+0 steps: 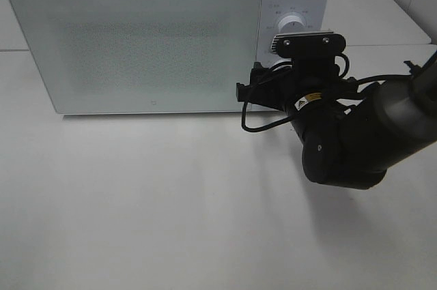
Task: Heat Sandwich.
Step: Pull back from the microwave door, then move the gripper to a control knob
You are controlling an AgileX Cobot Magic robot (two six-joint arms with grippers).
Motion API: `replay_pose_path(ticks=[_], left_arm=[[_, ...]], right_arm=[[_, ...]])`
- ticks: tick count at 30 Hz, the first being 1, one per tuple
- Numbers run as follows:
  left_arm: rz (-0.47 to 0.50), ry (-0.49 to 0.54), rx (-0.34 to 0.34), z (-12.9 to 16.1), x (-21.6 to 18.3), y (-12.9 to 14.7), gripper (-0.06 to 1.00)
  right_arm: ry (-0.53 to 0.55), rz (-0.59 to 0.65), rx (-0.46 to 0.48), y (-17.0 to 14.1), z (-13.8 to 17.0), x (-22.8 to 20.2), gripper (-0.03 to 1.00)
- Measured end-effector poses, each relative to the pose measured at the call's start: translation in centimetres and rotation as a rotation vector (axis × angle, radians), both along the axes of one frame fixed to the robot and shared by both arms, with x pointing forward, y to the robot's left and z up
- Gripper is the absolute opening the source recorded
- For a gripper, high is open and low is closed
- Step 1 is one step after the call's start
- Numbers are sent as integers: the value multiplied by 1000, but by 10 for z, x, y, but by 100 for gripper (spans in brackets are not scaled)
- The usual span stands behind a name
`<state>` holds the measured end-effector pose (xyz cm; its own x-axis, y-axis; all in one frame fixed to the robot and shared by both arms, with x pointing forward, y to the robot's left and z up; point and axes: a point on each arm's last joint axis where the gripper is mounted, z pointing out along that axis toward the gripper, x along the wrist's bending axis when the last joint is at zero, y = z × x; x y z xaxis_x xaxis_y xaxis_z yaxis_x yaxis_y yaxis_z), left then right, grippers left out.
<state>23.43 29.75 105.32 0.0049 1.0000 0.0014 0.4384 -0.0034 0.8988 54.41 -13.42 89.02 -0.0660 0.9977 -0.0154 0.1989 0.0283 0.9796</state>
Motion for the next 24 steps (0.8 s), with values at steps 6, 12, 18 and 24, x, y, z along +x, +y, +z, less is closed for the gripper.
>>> replay_pose_path(ticks=[6,12,18,24], left_arm=[[0,0,0,0,0,0,99],[0,0,0,0,0,0,99],[0,0,0,0,0,0,99],[0,0,0,0,0,0,99]], right_arm=[[19,-21,11,-4,-7,4,77],[21,-21,14,-4,-7,4,77],[14,-22,22,-2,-6,6,77],[27,-21,14,-2,-12,6,76]])
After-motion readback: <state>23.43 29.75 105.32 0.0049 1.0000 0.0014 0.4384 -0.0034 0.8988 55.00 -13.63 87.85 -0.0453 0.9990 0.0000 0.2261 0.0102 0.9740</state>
